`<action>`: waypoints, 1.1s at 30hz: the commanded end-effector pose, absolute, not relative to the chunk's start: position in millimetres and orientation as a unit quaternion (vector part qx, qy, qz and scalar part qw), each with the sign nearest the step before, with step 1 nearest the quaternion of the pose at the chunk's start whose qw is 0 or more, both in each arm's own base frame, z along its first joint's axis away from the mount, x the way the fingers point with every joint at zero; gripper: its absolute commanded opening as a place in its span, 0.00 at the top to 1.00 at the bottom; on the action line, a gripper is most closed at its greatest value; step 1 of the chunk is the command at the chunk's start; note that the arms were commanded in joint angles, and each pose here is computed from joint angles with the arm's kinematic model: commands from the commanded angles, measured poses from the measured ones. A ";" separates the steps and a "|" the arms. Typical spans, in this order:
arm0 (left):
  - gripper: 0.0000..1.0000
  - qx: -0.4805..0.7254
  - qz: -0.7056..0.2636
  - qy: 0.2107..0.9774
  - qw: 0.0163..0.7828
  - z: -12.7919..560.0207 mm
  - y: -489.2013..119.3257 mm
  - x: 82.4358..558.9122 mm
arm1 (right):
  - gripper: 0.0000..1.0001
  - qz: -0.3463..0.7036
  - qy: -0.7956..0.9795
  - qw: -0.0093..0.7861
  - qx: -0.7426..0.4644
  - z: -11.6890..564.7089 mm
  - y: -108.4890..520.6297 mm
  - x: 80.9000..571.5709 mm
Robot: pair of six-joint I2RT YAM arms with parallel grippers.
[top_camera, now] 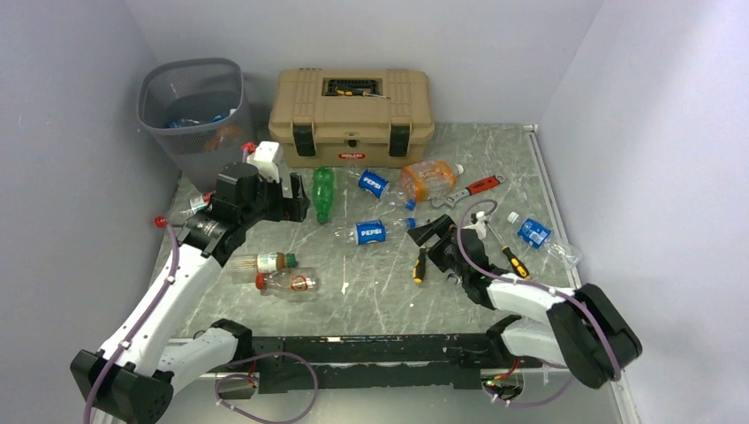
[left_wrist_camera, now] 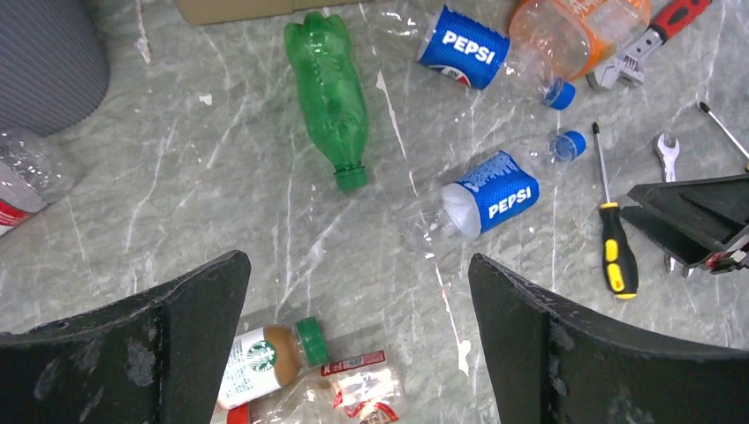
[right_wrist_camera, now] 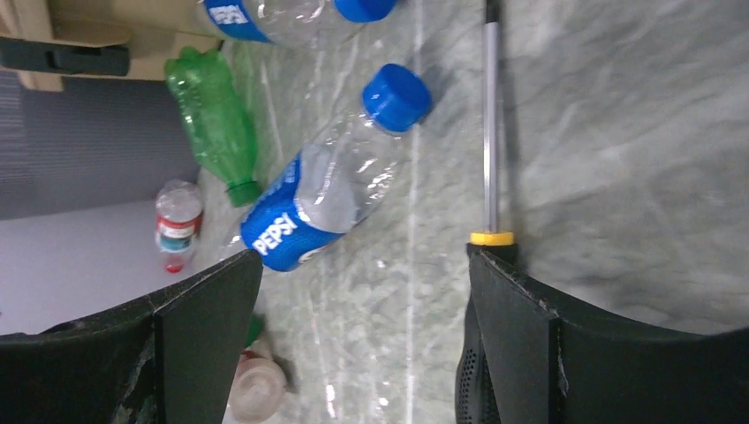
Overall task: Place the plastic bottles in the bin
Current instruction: Pick up the plastic bottle at the center of the board.
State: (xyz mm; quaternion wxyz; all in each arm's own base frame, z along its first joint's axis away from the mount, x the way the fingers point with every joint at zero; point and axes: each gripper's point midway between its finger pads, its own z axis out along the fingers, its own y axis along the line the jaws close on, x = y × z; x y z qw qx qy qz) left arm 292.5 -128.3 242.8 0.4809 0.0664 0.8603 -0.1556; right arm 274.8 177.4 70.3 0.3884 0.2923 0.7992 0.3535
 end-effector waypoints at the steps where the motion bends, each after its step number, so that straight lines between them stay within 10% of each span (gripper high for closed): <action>1: 0.01 0.046 -0.149 0.850 0.504 253.4 -124.8 298.3 | 0.08 0.408 0.765 0.383 0.319 90.2 204.1 294.6; 10: 0.03 0.053 -0.147 0.857 0.491 247.0 -129.2 297.2 | 0.08 0.363 0.772 0.415 0.317 100.3 228.3 320.8; 33: 0.02 0.067 -0.148 0.852 0.498 252.5 -136.5 290.3 | 0.06 0.108 0.712 0.534 0.442 151.8 10.4 372.8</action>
